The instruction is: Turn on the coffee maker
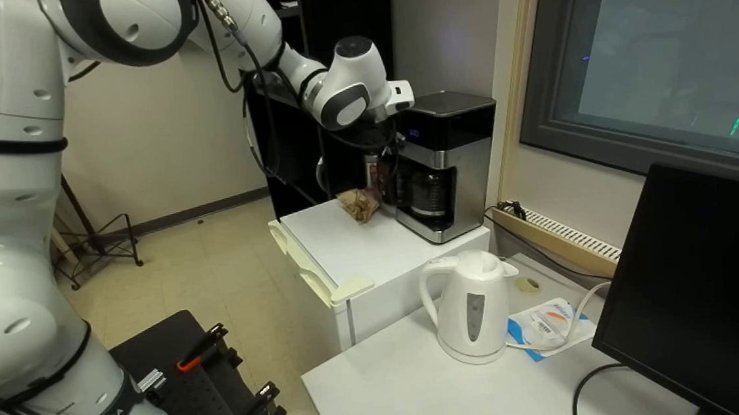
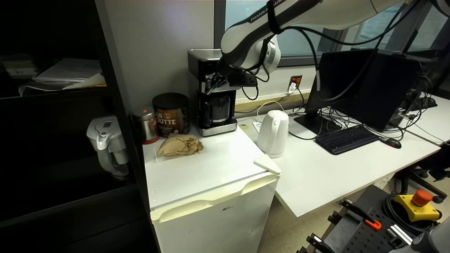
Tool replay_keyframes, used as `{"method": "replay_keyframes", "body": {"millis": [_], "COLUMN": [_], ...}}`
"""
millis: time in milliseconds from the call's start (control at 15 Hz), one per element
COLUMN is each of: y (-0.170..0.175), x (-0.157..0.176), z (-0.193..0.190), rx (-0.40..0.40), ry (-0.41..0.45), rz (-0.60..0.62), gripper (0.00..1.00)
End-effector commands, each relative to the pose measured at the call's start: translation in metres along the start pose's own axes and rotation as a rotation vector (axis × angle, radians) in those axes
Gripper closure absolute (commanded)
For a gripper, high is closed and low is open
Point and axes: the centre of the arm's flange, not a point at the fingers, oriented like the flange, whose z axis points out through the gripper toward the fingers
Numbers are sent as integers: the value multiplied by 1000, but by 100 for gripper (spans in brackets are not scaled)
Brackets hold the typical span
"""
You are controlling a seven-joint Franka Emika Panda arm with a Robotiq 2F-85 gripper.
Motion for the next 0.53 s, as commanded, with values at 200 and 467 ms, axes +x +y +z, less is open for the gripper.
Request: {"method": "replay_keyframes", "body": {"millis": [200, 467], "y": [2, 2], "x": [11, 10], "z": [1, -3], "rx": [9, -1], "ry": [26, 28], "rz": [-11, -6], "gripper": [96, 96]}}
